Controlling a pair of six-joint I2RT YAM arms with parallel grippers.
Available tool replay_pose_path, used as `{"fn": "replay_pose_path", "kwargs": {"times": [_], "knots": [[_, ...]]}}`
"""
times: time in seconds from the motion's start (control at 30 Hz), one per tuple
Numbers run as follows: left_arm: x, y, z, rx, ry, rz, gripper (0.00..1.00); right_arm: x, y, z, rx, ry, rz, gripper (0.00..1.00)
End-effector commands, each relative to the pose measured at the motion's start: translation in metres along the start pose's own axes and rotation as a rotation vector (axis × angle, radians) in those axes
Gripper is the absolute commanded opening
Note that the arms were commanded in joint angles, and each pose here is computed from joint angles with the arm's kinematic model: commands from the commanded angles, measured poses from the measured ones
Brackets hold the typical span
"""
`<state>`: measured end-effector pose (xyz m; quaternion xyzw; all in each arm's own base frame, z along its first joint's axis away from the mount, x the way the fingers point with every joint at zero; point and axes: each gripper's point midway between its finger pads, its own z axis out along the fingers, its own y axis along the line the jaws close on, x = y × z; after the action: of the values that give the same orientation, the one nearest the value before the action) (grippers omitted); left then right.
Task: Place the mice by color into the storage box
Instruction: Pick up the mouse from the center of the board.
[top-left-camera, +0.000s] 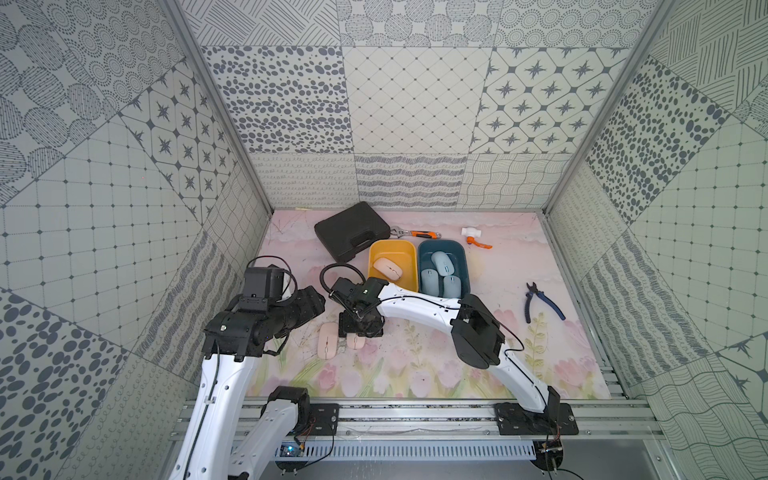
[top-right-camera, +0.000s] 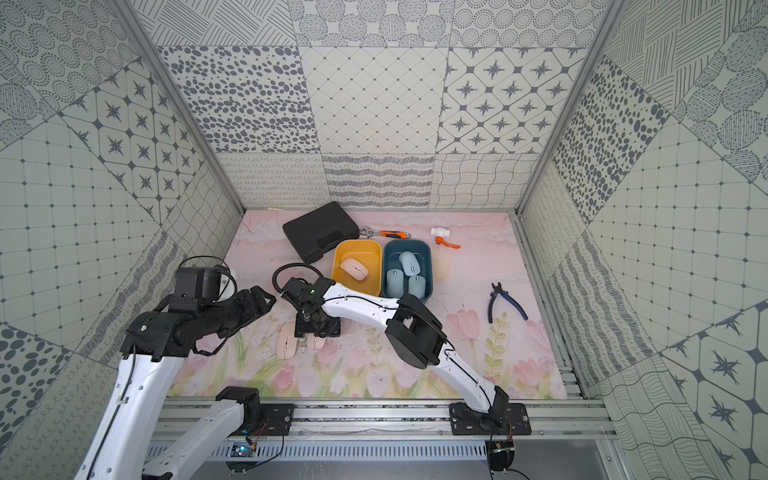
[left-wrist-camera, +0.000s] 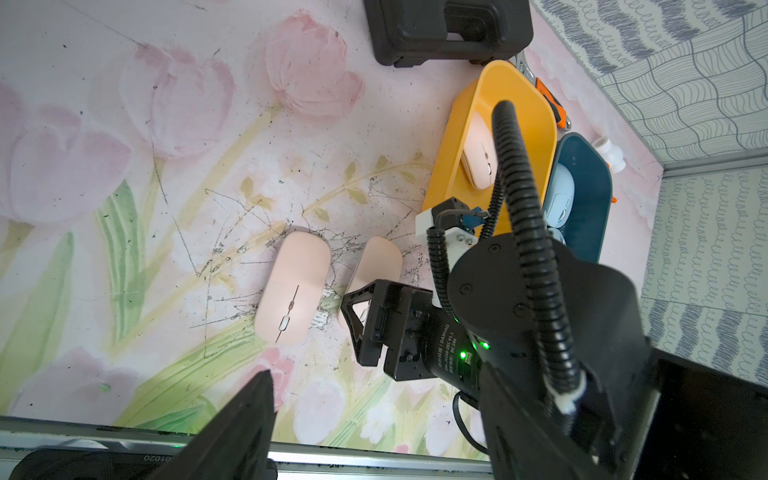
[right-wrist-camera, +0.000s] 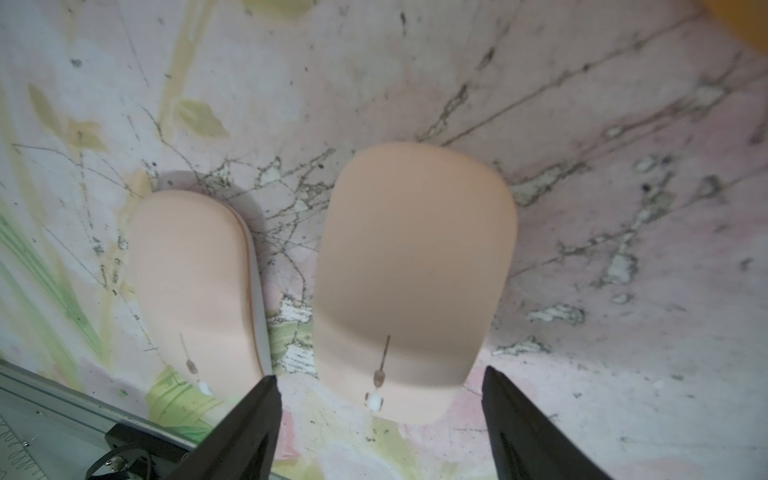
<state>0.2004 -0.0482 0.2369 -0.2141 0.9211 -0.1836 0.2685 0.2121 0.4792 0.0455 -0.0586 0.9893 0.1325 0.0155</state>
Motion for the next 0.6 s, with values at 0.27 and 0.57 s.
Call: {"fn": "replay_pose_path", "kwargs": {"times": [0.27,0.57], "knots": [[-0.003,-0.001,0.001,0.013,-0.021,0.042,0.81,-0.018,-0.011,0.017,0.065,-0.042,0.05,0.79],[-0.004,-0.003,0.005,0.018,-0.012,0.043,0.81,-0.034,-0.013,0.02,0.09,-0.056,0.039,0.78]]}}
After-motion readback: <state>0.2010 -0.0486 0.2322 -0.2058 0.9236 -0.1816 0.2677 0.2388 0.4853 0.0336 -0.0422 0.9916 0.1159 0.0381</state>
